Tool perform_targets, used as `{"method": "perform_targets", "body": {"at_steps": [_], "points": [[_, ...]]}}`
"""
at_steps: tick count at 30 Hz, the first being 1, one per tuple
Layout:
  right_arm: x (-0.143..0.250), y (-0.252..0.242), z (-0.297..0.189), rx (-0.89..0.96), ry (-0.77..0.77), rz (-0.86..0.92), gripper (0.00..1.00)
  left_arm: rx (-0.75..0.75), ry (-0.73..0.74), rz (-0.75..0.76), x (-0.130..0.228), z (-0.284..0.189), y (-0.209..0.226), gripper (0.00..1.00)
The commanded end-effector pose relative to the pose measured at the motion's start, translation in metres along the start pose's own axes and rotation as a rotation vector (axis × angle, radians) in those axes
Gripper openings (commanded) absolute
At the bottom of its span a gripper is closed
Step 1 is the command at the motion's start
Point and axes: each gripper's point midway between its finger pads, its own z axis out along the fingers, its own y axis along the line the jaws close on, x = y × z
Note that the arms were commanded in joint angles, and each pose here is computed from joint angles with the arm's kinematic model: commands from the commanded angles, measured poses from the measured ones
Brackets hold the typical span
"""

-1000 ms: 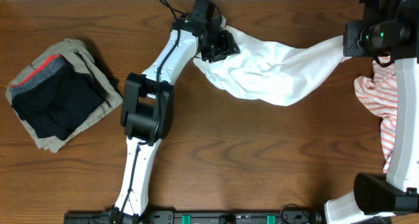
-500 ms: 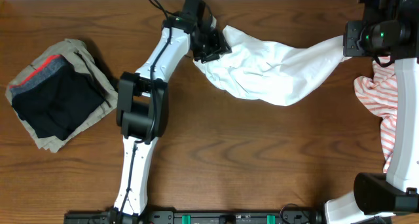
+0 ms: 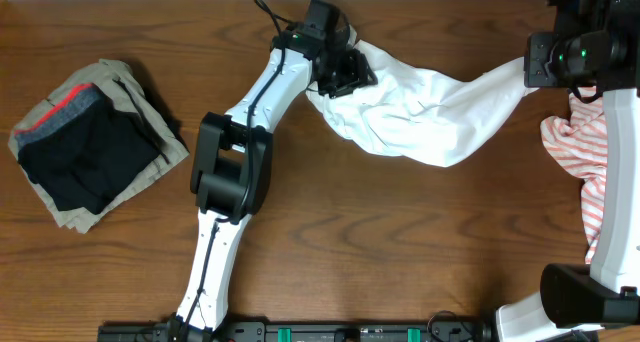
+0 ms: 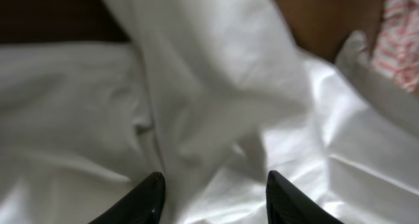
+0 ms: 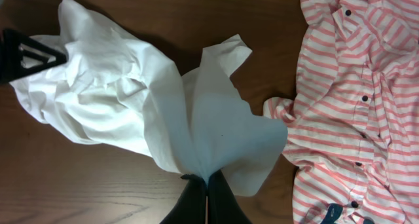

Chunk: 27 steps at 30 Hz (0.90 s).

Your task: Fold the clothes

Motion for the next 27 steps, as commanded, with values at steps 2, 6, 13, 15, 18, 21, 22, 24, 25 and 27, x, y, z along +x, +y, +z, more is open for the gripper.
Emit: {"method": "perform_targets", "body": {"at_steps": [2, 6, 13, 15, 18, 21, 22, 24, 25, 27], "points": [[-0.001, 0.002, 0.001, 0.000, 0.001, -0.018, 0.01, 0.117, 0.015, -0.048, -0.006, 0.003, -0.008, 0.50], [-0.001, 0.003, 0.001, 0.000, 0.001, -0.019, 0.01, 0.151, 0.011, -0.054, -0.008, 0.004, -0.018, 0.50], [-0.001, 0.003, 0.001, 0.000, 0.002, -0.019, 0.01, 0.058, 0.044, -0.029, 0.007, 0.009, -0.002, 0.50], [-0.001, 0.003, 0.001, 0.000, 0.002, -0.019, 0.01, 0.052, 0.038, -0.040, 0.003, 0.005, 0.005, 0.50], [-0.001, 0.002, 0.001, 0.000, 0.002, -0.022, 0.01, 0.049, 0.039, -0.074, -0.001, -0.004, 0.016, 0.50], [0.000, 0.002, 0.001, 0.000, 0.003, -0.037, 0.01, 0.021, 0.060, -0.109, 0.001, -0.019, 0.031, 0.49], [0.000, 0.002, 0.001, 0.000, 0.005, -0.038, 0.01, 0.008, 0.072, -0.114, 0.003, -0.026, 0.036, 0.49], [0.001, 0.002, 0.001, 0.000, 0.009, -0.038, 0.01, -0.012, 0.088, -0.150, 0.006, -0.036, 0.045, 0.49], [0.002, 0.002, 0.001, 0.000, 0.010, -0.041, 0.01, -0.017, 0.093, -0.162, 0.007, -0.038, 0.049, 0.50], [0.002, 0.002, 0.001, 0.000, 0.010, -0.042, 0.01, -0.016, 0.096, -0.168, 0.008, -0.039, 0.050, 0.50]]}}
